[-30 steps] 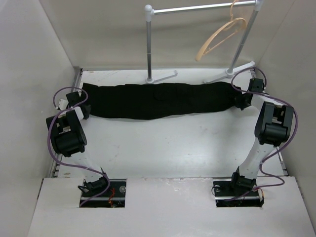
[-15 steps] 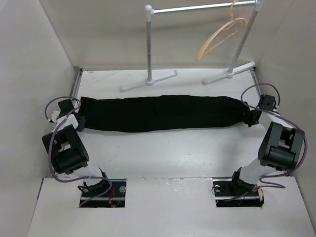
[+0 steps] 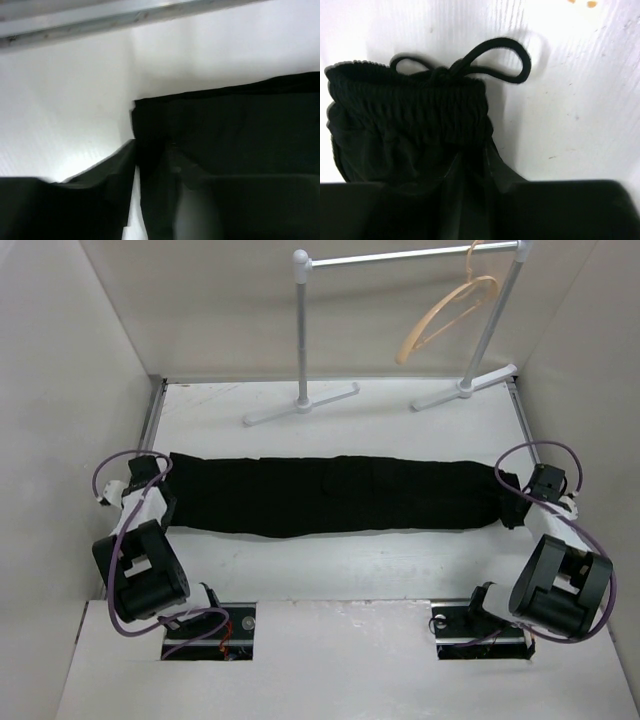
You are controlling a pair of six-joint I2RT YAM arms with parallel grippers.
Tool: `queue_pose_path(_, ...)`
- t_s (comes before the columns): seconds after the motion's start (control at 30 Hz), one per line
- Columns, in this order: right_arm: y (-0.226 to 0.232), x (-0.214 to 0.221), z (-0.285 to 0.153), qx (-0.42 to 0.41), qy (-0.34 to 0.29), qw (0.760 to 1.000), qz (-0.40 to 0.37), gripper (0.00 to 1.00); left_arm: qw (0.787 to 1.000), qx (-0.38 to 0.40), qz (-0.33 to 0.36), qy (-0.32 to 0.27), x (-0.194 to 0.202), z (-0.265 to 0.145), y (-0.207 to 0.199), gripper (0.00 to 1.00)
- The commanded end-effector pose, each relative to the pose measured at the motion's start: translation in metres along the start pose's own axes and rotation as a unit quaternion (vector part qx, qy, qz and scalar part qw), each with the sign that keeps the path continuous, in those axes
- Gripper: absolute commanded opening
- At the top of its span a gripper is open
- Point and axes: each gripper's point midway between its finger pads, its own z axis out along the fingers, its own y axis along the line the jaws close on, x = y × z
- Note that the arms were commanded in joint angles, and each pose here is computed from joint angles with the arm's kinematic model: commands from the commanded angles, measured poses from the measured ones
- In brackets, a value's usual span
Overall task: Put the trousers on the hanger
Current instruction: Fold the trousers at the center of the board.
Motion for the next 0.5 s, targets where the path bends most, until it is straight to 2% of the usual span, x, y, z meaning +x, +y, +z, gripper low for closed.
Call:
queue_pose_path(0.0,0.023,-0.017,-0.012,-0.027,-0.037,0.999,-0.013,0.4,1.0,-0.015,-0.01,-0.018,-0.006,-0.009,0.013,0.39)
queue_pose_path(0.07,0.03,-0.024,-0.023,-0.035,-0.046,0.998,-0.023,0.53,0.999,0.006,-0.019,-0.037,-0.02,-0.024,0.006,0.55)
queue_pose_path(0.17,0.041,-0.037,-0.044,-0.037,-0.068,0.997,-0.03,0.64,0.996,0.031,-0.03,-0.08,-0.049,-0.056,-0.004,0.65)
queue_pose_path(0.33,0.058,-0.055,-0.077,-0.051,-0.114,0.991,-0.047,0.7,0.99,0.085,-0.018,-0.114,-0.08,-0.1,-0.037,0.67)
queue_pose_path(0.47,0.085,-0.054,-0.072,-0.068,-0.114,0.988,-0.084,0.75,0.988,0.124,0.065,-0.065,-0.056,-0.087,-0.095,0.68)
